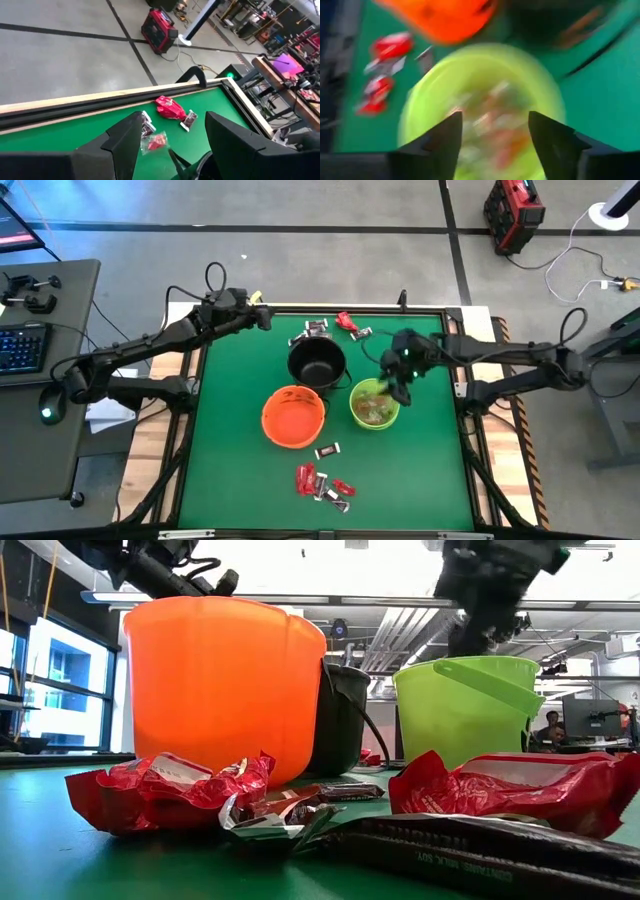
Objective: Sort candy by brand, put in halloween buckets
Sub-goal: Put the orange gummy into the green bucket
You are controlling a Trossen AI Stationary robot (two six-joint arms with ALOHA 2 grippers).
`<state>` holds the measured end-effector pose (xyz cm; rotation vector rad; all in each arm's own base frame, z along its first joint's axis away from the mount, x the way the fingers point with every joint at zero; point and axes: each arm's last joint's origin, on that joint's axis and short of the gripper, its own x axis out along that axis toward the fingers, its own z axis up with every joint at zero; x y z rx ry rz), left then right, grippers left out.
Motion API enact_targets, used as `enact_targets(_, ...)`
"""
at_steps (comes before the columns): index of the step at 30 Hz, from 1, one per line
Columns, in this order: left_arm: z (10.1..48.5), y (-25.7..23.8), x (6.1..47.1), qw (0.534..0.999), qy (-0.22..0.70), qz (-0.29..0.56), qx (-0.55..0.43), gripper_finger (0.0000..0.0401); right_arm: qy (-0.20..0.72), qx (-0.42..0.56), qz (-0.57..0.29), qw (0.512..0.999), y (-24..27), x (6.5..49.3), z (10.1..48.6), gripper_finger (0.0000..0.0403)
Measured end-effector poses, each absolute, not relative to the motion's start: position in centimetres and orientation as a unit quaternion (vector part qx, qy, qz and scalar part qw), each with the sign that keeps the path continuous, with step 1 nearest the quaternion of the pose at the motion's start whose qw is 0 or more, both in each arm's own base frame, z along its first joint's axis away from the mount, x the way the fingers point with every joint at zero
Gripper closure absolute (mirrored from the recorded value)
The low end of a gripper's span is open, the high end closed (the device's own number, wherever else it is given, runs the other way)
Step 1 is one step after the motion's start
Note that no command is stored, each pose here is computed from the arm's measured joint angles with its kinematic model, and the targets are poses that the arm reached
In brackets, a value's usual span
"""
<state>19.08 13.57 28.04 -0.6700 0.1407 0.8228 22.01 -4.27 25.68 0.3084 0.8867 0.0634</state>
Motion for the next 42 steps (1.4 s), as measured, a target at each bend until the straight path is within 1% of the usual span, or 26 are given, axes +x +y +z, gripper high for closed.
enact_targets(2,28.0,13.5,19.1,0.863,0.070,0.383,-0.322,0.0194,0.408,0.107,-0.032,0.906,-5.6,22.6,27.2,0.0167)
enact_targets(4,28.0,13.5,19.2,0.866,0.072,0.371,-0.328,0.0194,0.391,0.078,-0.089,0.913,-7.7,23.1,27.9,0.0163)
enact_targets(6,28.0,13.4,19.2,0.864,0.070,0.365,-0.339,0.0194,0.363,0.075,-0.109,0.922,-10.4,23.4,28.0,0.0165)
enact_targets(9,28.1,13.4,19.2,0.858,0.060,0.364,-0.359,0.0194,0.301,0.114,-0.109,0.941,-14.9,23.6,26.6,0.0173)
enact_targets(10,28.1,13.4,19.3,0.856,0.054,0.363,-0.365,0.0194,0.286,0.143,-0.112,0.941,-16.4,23.7,25.7,0.0175)
enact_targets(12,28.3,13.4,19.3,0.852,0.043,0.362,-0.376,0.0194,0.270,0.231,-0.131,0.925,-19.3,23.8,23.6,0.0180)
enact_targets(14,28.4,13.5,19.3,0.849,0.030,0.361,-0.384,0.0194,0.263,0.342,-0.148,0.890,-21.6,24.3,21.7,0.0183)
enact_targets(16,28.6,13.5,19.4,0.847,0.017,0.362,-0.388,0.0194,0.263,0.432,-0.154,0.849,-23.2,25.3,20.1,0.0186)
enact_targets(18,28.7,13.5,19.4,0.844,0.008,0.370,-0.388,0.0194,0.272,0.485,-0.147,0.818,-24.2,26.8,18.5,0.0187)
enact_targets(20,28.7,13.5,19.4,0.839,0.004,0.379,-0.390,0.0194,0.281,0.507,-0.137,0.803,-25.0,28.4,17.7,0.0187)
enact_targets(23,28.7,13.4,19.5,0.834,-0.002,0.382,-0.399,0.0194,0.301,0.515,-0.134,0.792,-25.8,30.2,16.8,0.0187)
enact_targets(25,28.7,13.2,19.6,0.835,-0.001,0.379,-0.400,0.0194,0.325,0.520,-0.151,0.776,-26.0,30.9,15.8,0.0187)
enact_targets(29,28.7,12.9,19.8,0.842,0.006,0.373,-0.390,0.0194,0.357,0.508,-0.176,0.764,-26.4,32.4,14.9,0.0188)
enact_targets(33,28.7,12.9,19.8,0.843,0.007,0.379,-0.381,0.0194,0.369,0.505,-0.183,0.758,-26.2,34.0,14.1,0.0188)
enact_targets(37,28.7,12.9,19.8,0.843,0.007,0.380,-0.381,0.0194,0.361,0.485,-0.195,0.772,-26.0,35.5,14.8,0.0188)
enact_targets(42,28.7,12.9,19.8,0.846,0.010,0.380,-0.374,0.0194,0.362,0.463,-0.237,0.773,-25.8,36.3,14.8,0.0190)
